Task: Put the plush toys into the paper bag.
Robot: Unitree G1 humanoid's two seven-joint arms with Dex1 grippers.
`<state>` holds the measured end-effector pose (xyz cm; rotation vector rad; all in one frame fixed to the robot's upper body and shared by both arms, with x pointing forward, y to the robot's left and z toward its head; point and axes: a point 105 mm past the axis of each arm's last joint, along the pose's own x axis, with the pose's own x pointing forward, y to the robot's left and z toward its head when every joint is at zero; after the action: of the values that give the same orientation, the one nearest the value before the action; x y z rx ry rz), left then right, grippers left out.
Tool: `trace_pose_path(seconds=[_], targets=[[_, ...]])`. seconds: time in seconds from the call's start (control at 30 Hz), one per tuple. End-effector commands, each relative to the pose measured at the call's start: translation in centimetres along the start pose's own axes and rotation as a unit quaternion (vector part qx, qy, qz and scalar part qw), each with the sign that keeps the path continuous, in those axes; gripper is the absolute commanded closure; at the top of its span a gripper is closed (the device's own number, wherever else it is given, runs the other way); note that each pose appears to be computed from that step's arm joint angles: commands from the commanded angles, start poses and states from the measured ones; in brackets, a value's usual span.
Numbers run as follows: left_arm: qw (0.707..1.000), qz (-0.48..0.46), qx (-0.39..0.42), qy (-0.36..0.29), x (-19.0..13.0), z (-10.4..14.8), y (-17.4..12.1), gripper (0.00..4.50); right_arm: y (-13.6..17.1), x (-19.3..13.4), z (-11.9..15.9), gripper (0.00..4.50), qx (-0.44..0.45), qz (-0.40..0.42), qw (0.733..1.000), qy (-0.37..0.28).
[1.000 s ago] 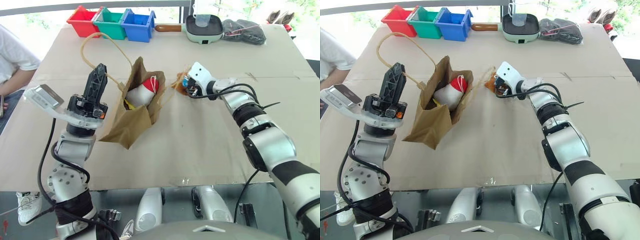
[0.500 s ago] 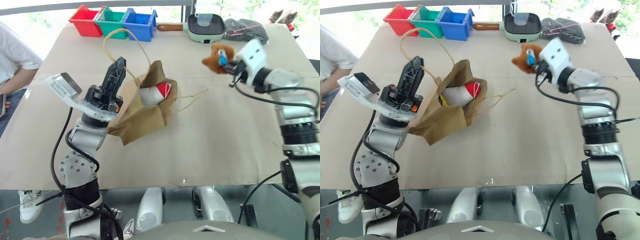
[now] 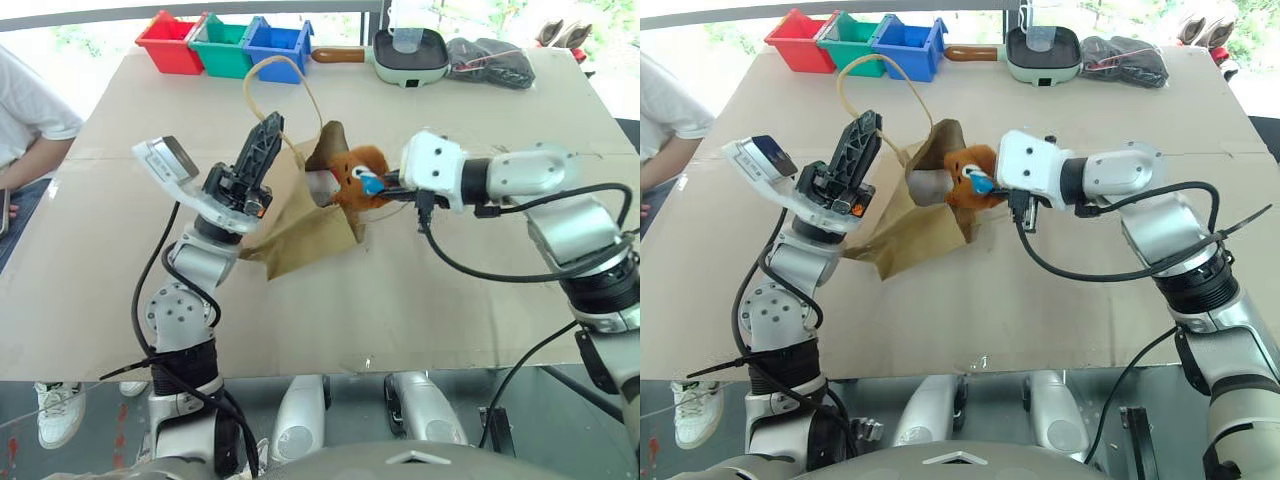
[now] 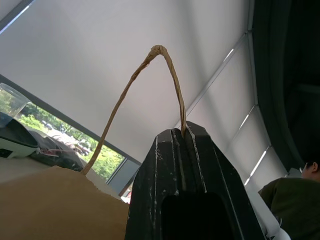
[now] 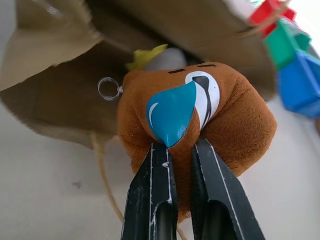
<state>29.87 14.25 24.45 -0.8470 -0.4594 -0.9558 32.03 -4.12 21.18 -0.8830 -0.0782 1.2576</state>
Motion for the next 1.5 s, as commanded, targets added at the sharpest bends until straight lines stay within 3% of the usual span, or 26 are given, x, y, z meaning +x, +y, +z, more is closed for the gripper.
trace_pose_path(seconds=[0.03,0.2,0.33,0.5,0.67,0.8,0.87,1.0,1.17,1.33,1.47,1.5], targets=[[1.0,-0.02,0.007,-0.007,0.4,-0.1,-1.4,4.5,0.2,1.2,2.4,4.47,-0.059,0.036,0.997,-0.036],[1.0,-0.02,0.003,-0.006,0.4,-0.9,-1.5,4.5,1.1,4.5,3.3,4.47,-0.086,0.113,0.988,-0.064],[1.0,-0.02,0.001,-0.008,0.3,-1.2,-1.7,4.5,1.0,6.2,3.1,3.26,-0.082,0.141,0.984,-0.076],[1.0,-0.012,0.011,-0.013,-0.2,-0.7,-1.7,4.5,0.8,5.2,1.9,0.84,-0.057,0.127,0.987,-0.075],[0.999,-0.004,0.029,-0.016,-0.8,0.4,-1.6,4.5,-0.5,0.7,0.7,0.84,0.059,0.033,0.995,-0.068],[0.999,-0.002,0.042,-0.016,-1.0,1.1,-1.5,4.5,0.1,-3.2,0.2,0.84,0.181,-0.029,0.981,-0.065],[0.999,-0.003,0.046,-0.014,-1.1,1.3,-1.5,4.5,0.3,-4.5,-0.1,0.84,0.273,-0.061,0.958,-0.07],[0.998,-0.005,0.057,-0.014,-1.0,1.8,-1.3,4.5,3.0,-6.8,-2.6,0.84,0.48,-0.131,0.865,-0.072],[0.998,-0.009,0.057,-0.009,-0.8,1.8,-1.2,4.5,5.7,-5.9,-5.5,0.84,0.558,-0.17,0.811,-0.033],[0.998,-0.016,0.058,-0.003,-0.5,1.8,-1.2,4.5,5.4,-3.0,-4.6,0.84,0.61,-0.141,0.773,-0.108],[0.998,-0.017,0.062,0.002,-0.5,1.8,-1.3,4.5,3.5,-0.7,-3.0,0.84,0.626,-0.11,0.75,-0.183],[0.998,-0.017,0.063,0.002,-0.5,1.9,-1.4,4.5,3.1,-0.3,-2.8,1.07,0.623,-0.111,0.751,-0.191]])
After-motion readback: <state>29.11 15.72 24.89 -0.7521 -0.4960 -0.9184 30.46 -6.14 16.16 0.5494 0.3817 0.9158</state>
